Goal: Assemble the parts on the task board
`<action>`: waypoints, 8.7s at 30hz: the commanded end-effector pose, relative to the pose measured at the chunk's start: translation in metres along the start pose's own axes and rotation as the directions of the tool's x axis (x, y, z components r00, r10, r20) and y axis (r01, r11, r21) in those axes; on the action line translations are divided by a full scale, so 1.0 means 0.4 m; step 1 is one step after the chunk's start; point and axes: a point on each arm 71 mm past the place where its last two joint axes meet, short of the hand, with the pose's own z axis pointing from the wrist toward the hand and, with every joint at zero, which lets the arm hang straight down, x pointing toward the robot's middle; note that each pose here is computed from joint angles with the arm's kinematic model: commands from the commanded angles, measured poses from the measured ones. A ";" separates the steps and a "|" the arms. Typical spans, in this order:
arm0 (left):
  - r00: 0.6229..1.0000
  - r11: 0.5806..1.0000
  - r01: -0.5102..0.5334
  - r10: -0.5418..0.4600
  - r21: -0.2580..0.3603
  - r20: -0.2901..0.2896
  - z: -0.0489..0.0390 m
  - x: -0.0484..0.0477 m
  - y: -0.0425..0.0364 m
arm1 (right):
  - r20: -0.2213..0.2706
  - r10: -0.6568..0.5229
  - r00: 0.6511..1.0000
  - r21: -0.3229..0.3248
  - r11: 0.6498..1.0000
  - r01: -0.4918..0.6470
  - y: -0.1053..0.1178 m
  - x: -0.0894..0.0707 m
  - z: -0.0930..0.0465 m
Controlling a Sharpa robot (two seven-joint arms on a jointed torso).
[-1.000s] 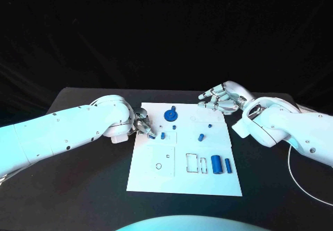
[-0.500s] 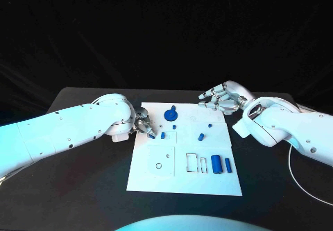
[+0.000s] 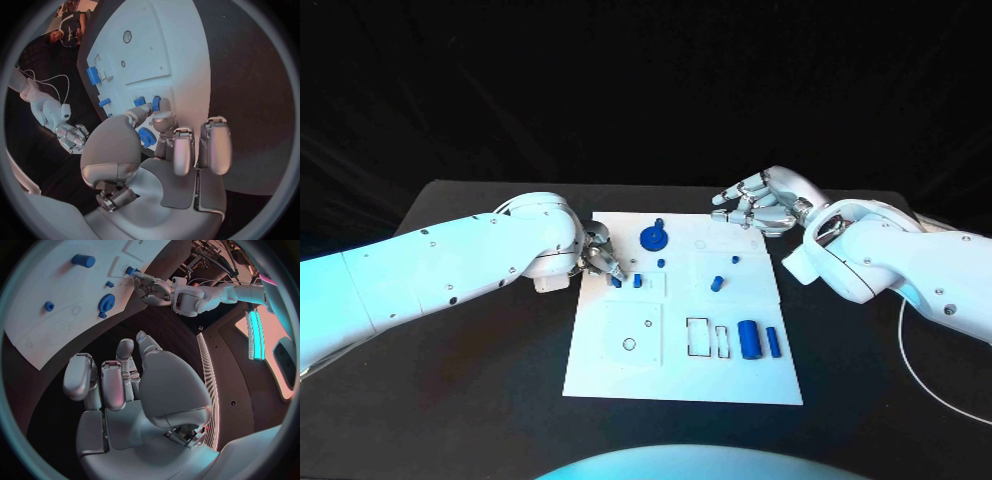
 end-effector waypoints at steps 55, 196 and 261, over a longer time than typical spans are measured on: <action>0.922 0.892 0.131 -0.270 0.433 0.277 -0.049 -0.075 -0.046 | -0.026 0.001 1.000 0.001 1.000 -0.001 -0.002 0.004 0.001; 0.940 0.930 -0.146 0.025 0.337 0.340 0.023 -0.006 -0.041 | -0.044 0.003 0.999 -0.011 1.000 -0.004 0.006 0.016 0.009; 0.939 0.936 -0.175 0.066 0.304 0.338 0.031 -0.003 -0.034 | -0.045 -0.047 0.998 0.009 0.999 0.048 -0.023 -0.007 0.005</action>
